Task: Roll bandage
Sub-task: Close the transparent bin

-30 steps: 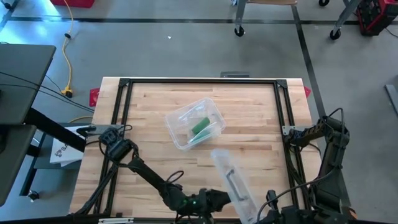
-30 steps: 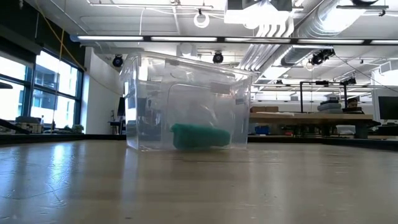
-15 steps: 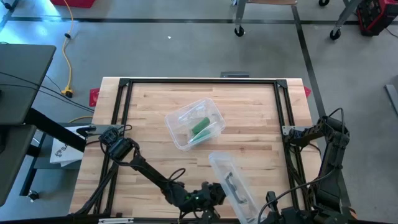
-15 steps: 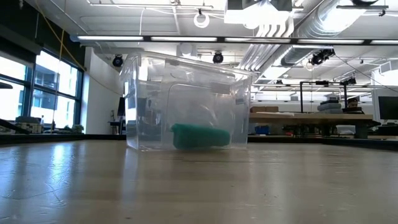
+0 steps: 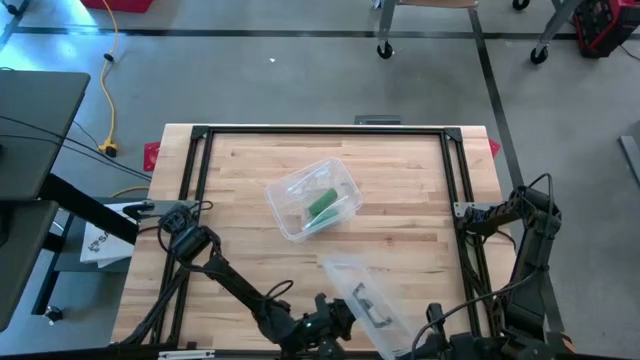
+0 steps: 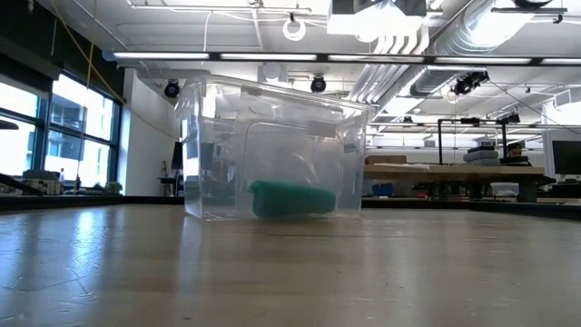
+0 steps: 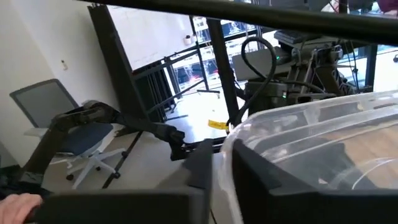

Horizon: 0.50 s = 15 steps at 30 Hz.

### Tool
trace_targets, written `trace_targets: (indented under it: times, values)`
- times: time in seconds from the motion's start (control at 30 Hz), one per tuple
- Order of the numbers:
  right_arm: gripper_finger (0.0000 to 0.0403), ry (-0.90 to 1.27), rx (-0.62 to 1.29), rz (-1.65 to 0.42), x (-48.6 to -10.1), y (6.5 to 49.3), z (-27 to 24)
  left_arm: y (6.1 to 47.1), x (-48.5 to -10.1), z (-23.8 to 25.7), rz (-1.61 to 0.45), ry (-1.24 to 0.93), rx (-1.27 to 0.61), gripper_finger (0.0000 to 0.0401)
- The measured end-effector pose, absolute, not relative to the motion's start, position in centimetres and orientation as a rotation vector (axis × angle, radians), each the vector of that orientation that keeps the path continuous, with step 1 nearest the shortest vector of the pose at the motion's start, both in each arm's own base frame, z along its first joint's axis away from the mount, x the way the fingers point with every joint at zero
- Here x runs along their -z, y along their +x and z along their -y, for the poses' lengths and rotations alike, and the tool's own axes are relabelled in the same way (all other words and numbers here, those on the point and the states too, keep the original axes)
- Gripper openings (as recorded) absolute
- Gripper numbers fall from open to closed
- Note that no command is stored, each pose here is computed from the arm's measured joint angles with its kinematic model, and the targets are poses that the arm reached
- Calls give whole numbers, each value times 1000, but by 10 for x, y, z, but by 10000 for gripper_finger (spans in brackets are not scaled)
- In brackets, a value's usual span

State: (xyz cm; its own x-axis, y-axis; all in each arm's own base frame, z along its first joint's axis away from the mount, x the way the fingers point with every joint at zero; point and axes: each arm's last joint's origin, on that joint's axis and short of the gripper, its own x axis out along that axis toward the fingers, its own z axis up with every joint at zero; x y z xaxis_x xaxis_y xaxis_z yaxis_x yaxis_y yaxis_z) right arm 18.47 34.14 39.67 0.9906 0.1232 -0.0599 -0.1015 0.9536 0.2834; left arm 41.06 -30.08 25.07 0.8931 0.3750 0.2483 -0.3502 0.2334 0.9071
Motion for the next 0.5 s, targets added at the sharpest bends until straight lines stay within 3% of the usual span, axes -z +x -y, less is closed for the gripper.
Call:
trace_targets:
  times: [0.27, 0.5]
  values:
    - [187, 207, -129, -69, -401, 174, -342, 399, -237, 316, -183, 1048, -536, 25]
    - [208, 106, 33, -20, -408, 132, -347, 382, -236, 334, -179, 817, -550, 25]
